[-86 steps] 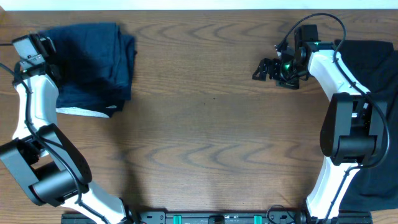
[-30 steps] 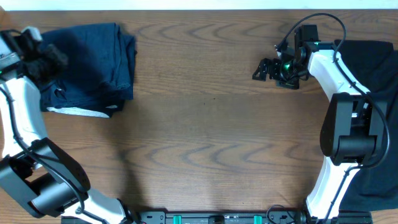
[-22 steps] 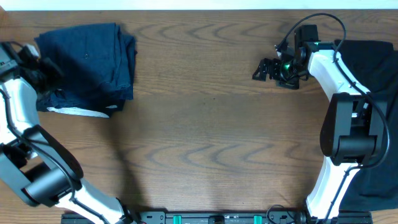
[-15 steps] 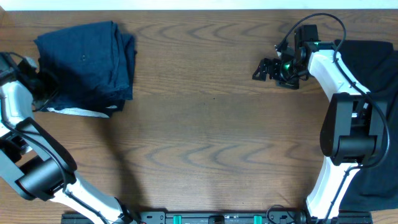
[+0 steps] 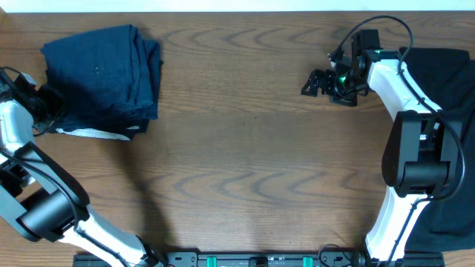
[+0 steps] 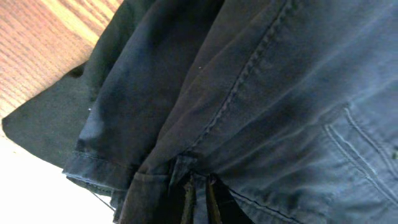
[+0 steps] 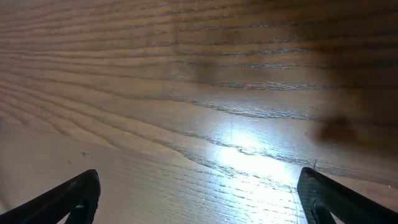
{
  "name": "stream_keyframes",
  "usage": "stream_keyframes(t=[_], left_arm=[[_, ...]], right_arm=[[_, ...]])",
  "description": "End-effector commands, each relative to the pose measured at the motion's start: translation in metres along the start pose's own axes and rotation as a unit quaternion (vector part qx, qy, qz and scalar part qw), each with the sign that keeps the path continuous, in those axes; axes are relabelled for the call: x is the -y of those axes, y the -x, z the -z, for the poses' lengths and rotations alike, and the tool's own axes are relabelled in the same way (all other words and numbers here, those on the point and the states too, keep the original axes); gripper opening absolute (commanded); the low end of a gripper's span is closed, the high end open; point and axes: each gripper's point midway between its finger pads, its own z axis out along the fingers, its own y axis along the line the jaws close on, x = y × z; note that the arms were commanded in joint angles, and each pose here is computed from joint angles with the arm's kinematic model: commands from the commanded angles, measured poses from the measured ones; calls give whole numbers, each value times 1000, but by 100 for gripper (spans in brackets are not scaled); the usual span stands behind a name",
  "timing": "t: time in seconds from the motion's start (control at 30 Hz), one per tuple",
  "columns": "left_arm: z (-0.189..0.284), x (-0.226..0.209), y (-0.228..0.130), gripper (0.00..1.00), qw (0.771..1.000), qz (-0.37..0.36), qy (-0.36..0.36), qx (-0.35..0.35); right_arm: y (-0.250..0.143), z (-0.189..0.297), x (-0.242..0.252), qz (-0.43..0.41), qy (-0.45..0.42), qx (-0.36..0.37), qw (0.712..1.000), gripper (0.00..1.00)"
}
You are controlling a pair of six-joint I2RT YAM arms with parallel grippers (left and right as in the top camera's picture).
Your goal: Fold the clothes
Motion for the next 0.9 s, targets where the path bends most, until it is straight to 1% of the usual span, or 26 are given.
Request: stream_keyframes(t=[0.0, 0.1, 0.2, 0.27, 0.37, 0.4, 0.43, 0.47, 0.5, 0.53, 0.57, 0.87], left_arm=[[46, 32, 12, 11, 998, -1, -52, 38], [82, 60, 18, 11, 993, -4, -94, 66], [116, 80, 21, 17, 988, -17, -114, 99], [132, 90, 22, 32, 985, -30, -122, 116], [142, 99, 21, 65, 983, -39, -128, 125], [142, 100, 20, 74, 983, -40, -129, 125], [141, 101, 19, 81, 983, -41, -130, 122], [140, 102, 17, 84, 984, -41, -129, 118], [138, 102, 16, 90, 984, -41, -129, 115], [137, 103, 15, 100, 984, -41, -129, 112], [136, 103, 14, 98, 985, -41, -129, 111], [136, 103, 15, 98, 985, -41, -129, 111]], right_arm=[[6, 10, -7, 14, 2, 14, 1000, 99], [6, 10, -7, 14, 2, 14, 1000, 99], [6, 10, -7, 14, 2, 14, 1000, 99], [6, 10, -7, 14, 2, 14, 1000, 99], [6, 10, -7, 14, 2, 14, 1000, 99], [6, 10, -7, 14, 1, 14, 1000, 99], [6, 10, -7, 14, 1, 14, 1000, 99], [6, 10, -7, 14, 2, 14, 1000, 99], [6, 10, -7, 14, 1, 14, 1000, 99], [6, 10, -7, 14, 2, 14, 1000, 99], [6, 10, -7, 14, 1, 14, 1000, 99], [6, 10, -7, 14, 2, 14, 1000, 99]])
